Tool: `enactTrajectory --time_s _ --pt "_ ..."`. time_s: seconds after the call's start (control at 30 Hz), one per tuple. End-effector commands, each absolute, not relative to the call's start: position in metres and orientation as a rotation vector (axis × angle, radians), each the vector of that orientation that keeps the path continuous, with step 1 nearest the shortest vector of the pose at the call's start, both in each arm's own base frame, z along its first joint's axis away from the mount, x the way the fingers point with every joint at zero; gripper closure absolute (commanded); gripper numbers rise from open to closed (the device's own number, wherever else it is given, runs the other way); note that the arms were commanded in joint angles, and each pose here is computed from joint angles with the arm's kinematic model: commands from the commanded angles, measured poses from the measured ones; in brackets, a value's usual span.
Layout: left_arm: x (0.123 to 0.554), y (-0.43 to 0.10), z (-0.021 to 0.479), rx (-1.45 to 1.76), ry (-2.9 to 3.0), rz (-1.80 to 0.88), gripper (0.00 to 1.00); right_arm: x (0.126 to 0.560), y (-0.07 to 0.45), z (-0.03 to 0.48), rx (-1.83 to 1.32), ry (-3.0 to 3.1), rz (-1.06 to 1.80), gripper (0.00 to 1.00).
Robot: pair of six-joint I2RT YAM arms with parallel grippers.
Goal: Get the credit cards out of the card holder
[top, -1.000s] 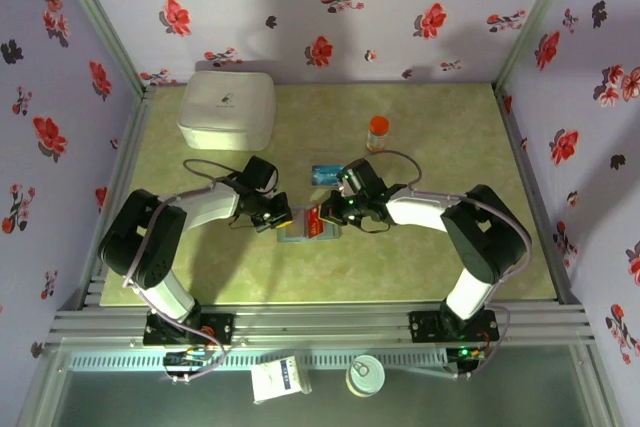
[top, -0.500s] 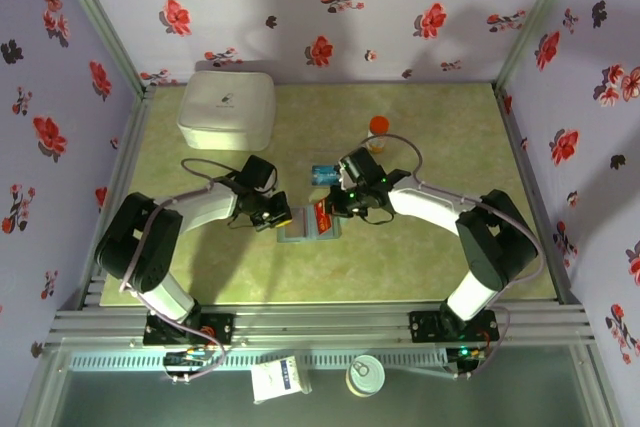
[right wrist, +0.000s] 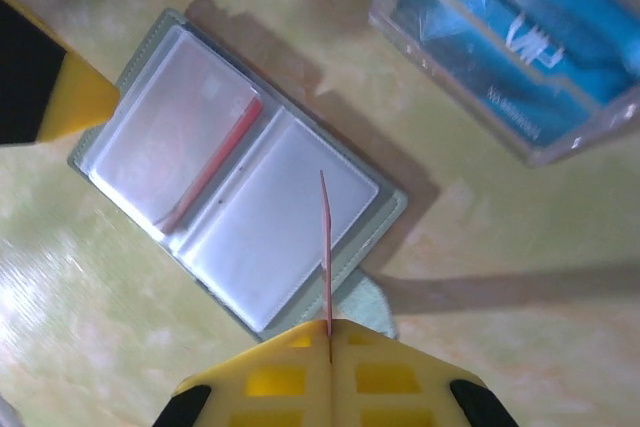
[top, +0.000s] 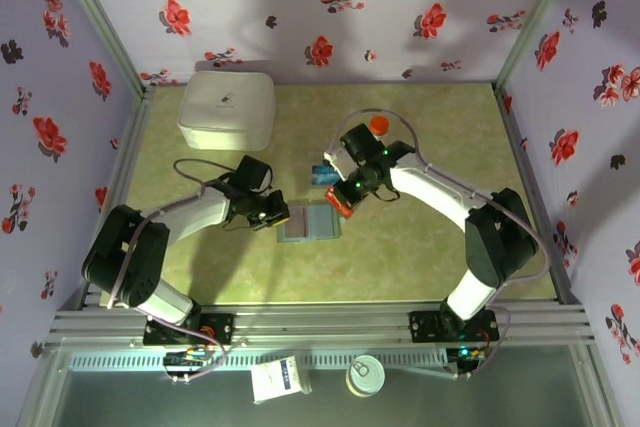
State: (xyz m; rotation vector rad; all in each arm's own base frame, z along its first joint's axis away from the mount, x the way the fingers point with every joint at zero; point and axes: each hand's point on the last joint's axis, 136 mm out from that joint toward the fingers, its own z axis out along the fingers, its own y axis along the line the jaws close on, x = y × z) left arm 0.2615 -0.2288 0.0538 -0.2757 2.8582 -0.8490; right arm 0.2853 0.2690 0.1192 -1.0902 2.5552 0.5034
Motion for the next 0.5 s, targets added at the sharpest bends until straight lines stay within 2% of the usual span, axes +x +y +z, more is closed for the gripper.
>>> enactTrajectory --time_s 0.0,0.13,0.47 --pt "0.258 -0.215 0.053 -0.305 2.854 -0.815 0.94 0.282 0.258 0.12 -1.48 2.434 0.397 1.0" --pt "0.255 -0.204 0.052 -0.333 2.849 -0.804 0.94 0.296 0.252 0.123 -1.656 2.381 0.274 1.0" --pt "0.249 -0.186 0.052 -0.378 2.841 -0.789 0.93 0.338 0.271 0.139 -1.886 2.237 0.334 1.0"
